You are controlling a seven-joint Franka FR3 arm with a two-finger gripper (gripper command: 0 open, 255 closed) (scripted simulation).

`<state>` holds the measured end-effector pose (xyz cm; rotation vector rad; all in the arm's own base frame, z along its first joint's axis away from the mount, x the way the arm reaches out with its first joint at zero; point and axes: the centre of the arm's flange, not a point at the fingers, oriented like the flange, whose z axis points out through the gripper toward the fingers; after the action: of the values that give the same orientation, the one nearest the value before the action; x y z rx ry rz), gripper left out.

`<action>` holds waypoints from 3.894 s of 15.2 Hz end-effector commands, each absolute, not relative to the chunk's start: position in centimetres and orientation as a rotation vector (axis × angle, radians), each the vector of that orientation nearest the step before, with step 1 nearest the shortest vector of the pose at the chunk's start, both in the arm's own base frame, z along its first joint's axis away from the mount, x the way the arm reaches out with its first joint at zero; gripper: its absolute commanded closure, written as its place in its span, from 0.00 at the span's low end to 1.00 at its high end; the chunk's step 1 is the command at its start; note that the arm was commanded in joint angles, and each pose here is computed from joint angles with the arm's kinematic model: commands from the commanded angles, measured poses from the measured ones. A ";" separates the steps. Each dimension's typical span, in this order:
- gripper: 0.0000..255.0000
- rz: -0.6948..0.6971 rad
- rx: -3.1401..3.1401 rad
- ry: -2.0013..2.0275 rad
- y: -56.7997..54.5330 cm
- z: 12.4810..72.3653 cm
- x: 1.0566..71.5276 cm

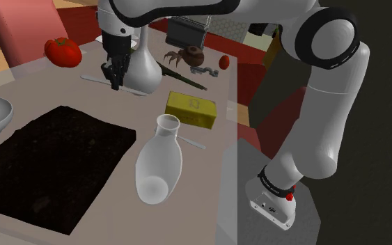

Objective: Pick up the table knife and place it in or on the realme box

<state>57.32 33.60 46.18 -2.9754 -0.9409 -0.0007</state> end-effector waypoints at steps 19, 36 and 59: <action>1.00 0.000 -2.975 -0.941 17.5 50.0 48.4; 1.00 0.000 -2.975 -0.941 7.4 46.4 42.8; 0.00 0.000 -2.975 -0.941 7.4 43.4 42.8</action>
<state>42.96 7.50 42.80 -2.9755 -0.9412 -0.0007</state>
